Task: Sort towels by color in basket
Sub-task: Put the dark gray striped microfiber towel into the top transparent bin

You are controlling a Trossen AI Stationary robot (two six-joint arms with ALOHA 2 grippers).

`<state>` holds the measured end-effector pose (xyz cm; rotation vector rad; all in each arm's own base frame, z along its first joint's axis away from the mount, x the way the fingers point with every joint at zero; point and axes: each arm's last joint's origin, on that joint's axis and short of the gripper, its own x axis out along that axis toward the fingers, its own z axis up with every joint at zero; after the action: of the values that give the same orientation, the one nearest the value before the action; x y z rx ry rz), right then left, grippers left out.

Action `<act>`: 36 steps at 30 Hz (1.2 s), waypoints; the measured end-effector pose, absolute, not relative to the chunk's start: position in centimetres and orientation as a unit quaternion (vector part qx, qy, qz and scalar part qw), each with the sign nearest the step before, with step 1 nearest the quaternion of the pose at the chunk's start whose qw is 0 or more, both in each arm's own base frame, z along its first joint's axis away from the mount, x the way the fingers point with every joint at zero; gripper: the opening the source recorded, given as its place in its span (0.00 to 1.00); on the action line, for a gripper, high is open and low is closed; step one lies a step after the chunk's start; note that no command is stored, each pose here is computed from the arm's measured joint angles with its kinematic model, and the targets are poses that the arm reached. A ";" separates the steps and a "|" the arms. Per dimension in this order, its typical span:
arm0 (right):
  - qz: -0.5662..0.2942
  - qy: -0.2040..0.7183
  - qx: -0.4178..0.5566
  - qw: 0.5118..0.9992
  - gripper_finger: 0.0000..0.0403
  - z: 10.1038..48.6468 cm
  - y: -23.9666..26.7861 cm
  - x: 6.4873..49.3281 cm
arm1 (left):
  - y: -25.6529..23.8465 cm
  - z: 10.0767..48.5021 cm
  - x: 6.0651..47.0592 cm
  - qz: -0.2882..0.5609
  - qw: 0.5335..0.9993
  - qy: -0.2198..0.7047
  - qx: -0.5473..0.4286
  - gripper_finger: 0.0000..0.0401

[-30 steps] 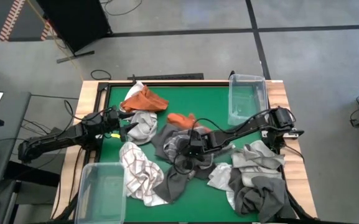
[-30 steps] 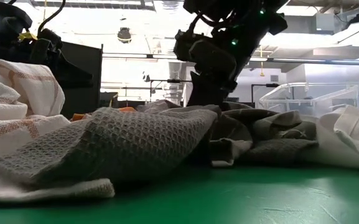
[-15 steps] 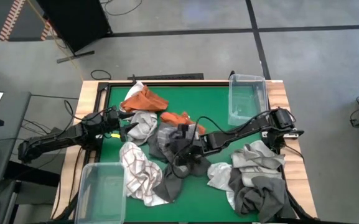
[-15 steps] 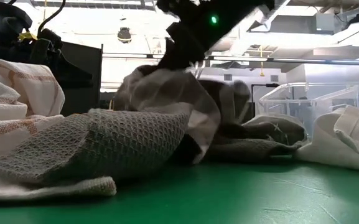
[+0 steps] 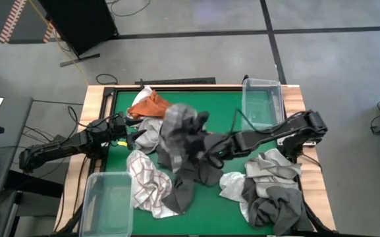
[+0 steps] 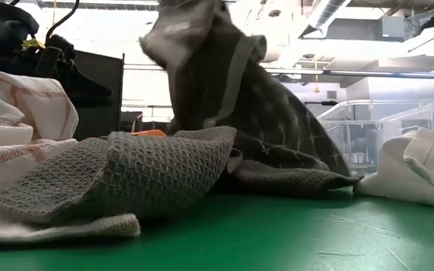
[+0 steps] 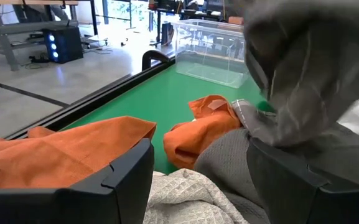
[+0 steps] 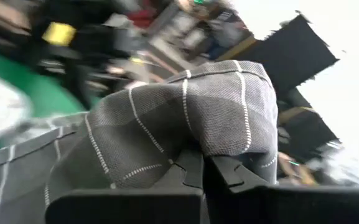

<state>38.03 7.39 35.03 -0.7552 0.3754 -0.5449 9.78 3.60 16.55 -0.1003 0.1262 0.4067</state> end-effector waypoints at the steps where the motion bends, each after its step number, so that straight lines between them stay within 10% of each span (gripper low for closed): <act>1: -0.278 0.181 -0.366 0.869 0.04 35.7 7.2 37.5 | 3.6 16.5 9.8 0.202 0.976 0.063 -0.050 0.61; 18: -0.521 0.250 -0.355 0.735 0.05 44.4 4.0 27.6 | 3.6 16.6 9.8 0.202 0.976 0.062 -0.050 0.61; 36: -0.640 0.239 -0.254 0.684 0.05 43.5 -1.5 23.2 | 3.6 16.6 9.8 0.202 0.976 0.062 -0.050 0.61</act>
<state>23.20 -1.47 43.55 -0.5702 0.5363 -1.4356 9.78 3.61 16.55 -0.1002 0.1260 0.4072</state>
